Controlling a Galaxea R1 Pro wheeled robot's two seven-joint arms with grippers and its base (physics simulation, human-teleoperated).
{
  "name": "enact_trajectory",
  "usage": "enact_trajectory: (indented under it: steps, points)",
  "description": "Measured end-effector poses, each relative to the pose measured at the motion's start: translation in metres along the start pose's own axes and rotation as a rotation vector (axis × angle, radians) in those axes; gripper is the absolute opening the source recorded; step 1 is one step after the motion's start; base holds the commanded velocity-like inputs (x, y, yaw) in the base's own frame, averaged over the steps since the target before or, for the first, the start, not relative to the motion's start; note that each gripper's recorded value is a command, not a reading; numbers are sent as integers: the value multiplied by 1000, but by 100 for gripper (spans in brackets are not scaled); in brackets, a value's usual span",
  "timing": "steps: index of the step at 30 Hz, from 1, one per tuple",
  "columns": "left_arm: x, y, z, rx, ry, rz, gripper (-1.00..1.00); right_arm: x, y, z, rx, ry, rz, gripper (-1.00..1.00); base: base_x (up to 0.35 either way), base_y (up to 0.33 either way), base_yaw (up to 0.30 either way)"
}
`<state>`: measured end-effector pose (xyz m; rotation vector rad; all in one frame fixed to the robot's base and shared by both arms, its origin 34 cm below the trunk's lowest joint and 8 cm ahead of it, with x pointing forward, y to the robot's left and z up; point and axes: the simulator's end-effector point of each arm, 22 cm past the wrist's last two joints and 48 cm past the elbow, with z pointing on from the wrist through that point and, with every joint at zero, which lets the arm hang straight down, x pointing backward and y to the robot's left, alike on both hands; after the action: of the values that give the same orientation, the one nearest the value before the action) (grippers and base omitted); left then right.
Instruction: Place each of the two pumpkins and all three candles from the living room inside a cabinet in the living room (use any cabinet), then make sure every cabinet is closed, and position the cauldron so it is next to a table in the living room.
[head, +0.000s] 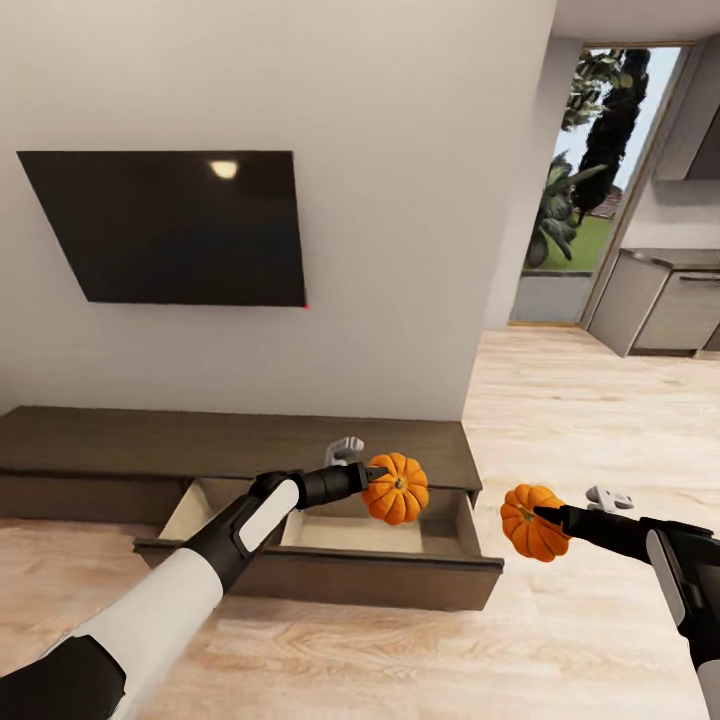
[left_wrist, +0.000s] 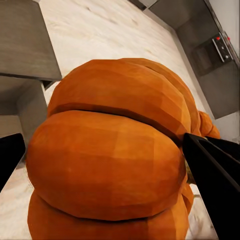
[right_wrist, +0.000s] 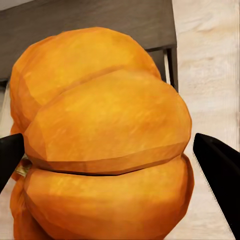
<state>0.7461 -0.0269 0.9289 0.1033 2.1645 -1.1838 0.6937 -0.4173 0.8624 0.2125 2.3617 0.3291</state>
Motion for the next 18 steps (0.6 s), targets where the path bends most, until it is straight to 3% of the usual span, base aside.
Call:
enact_trajectory:
  steps: [18]
  points:
    - [-1,0,0,-1,-1,1,-100,0,0,0,0,0,-2,-100,337,0,-15]
